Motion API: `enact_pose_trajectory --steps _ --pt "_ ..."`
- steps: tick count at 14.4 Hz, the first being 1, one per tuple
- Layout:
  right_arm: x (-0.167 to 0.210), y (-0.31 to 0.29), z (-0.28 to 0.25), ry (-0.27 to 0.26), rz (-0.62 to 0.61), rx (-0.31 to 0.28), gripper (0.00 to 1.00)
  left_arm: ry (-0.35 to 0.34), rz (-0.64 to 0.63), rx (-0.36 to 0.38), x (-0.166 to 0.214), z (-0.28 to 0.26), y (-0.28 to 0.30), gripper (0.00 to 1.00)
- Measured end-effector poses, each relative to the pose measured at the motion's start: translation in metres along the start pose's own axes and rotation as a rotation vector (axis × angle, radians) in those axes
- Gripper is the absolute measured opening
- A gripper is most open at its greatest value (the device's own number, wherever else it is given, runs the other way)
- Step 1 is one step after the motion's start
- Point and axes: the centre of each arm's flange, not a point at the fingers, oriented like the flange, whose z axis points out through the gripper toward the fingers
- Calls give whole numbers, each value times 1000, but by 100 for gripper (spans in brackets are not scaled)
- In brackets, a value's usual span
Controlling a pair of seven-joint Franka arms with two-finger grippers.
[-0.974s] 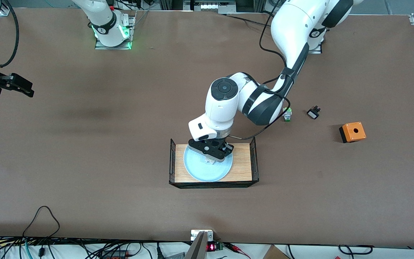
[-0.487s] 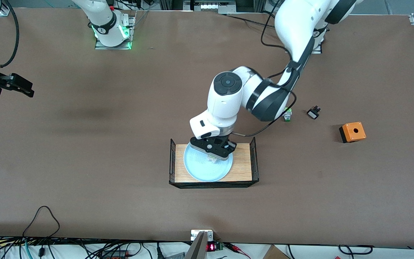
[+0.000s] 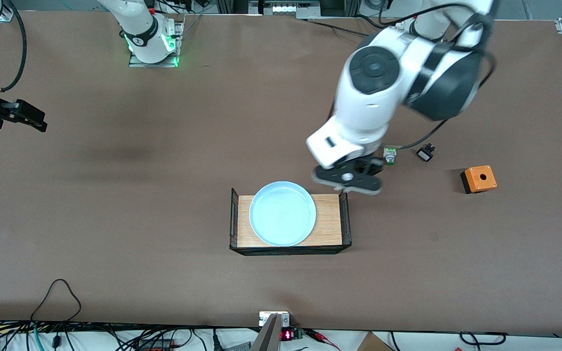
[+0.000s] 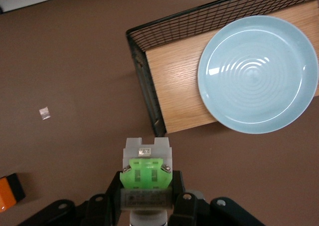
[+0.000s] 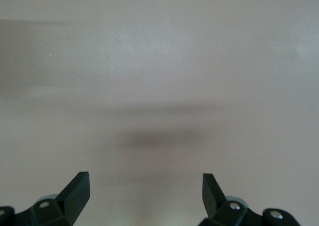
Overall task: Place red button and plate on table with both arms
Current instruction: 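Lift the green module with the left gripper toward the orange box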
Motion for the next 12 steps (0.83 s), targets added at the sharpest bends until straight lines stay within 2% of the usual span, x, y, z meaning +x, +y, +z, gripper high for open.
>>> enact_pose_trajectory --steps 3,8,12 --pt "0 0 0 -1 0 0 100 -80 -22 27 -12 -5 -30 41" --pt "1 0 2 -3 0 0 100 -185 58 41 -14 37 -93 41" --pt "1 7 2 -3 11 0 100 -194 89 32 -19 62 -129 41"
